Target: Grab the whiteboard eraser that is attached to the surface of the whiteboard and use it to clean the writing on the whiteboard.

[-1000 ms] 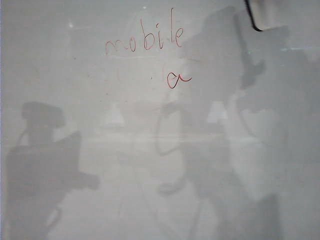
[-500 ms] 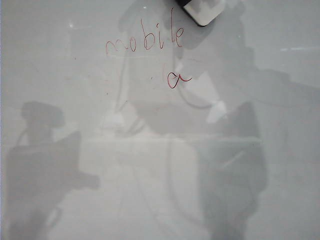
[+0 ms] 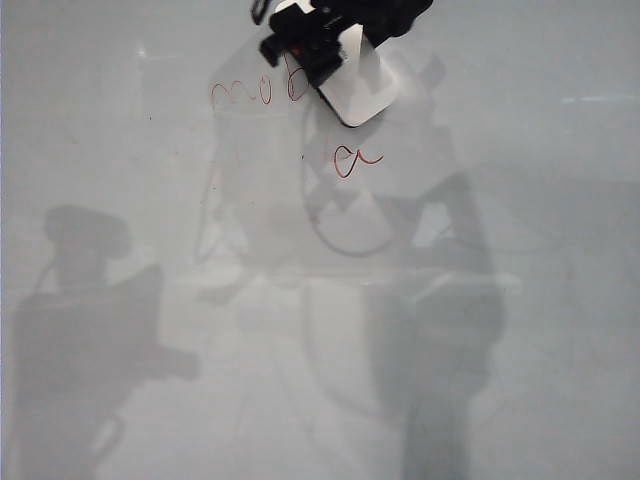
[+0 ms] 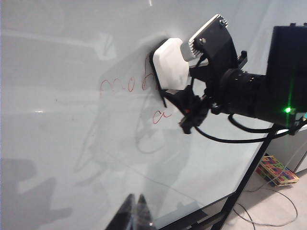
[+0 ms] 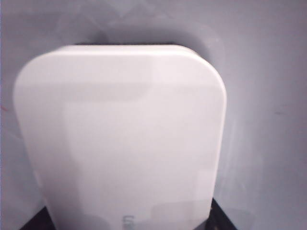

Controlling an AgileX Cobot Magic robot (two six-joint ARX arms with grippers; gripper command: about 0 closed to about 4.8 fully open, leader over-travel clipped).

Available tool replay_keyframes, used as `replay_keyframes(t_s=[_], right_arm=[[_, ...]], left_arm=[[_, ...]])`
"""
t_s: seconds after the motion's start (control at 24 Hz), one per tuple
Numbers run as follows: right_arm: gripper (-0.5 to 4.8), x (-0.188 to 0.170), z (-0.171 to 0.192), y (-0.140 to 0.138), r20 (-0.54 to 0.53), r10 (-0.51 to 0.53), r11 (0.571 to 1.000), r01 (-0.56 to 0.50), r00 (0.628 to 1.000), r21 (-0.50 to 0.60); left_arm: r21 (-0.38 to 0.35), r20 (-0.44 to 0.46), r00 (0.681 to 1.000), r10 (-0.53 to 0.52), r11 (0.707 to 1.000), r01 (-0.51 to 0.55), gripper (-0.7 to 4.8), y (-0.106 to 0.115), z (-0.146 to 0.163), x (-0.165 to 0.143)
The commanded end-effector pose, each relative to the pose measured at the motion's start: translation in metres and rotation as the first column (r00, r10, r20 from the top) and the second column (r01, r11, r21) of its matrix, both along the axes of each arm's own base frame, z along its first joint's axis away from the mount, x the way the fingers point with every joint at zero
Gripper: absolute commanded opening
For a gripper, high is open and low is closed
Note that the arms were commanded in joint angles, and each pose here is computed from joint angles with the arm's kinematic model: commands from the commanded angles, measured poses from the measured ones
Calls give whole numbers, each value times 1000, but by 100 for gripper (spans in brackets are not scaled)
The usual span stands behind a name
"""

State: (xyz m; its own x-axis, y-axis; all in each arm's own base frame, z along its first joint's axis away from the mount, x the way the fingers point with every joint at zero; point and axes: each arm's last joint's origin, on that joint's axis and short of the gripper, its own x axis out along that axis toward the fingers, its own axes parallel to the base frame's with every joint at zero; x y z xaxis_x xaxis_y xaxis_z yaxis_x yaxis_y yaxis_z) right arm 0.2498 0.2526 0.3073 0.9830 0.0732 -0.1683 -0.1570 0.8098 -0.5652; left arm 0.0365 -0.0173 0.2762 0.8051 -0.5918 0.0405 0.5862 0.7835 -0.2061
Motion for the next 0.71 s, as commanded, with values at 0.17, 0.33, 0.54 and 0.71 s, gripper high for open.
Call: replay_keyframes(t_s=[0.17, 0.33, 0.54, 0.71], right_arm=[[242, 15, -5, 42, 21, 116, 990, -117, 993, 83], [242, 20, -7, 67, 56, 143, 981, -149, 988, 121], [242, 19, -19, 76, 16, 197, 976, -197, 980, 93], [242, 20, -20, 68, 21, 3, 999, -4, 1000, 42]], left_arm=[[-1, 35, 999, 26, 1000, -26, -5, 1, 4, -1], [-4, 34, 998, 59, 998, -59, -5, 1, 4, 0], [-5, 34, 997, 62, 998, -62, -5, 2, 4, 0], [-6, 34, 996, 85, 996, -85, -5, 2, 4, 0]])
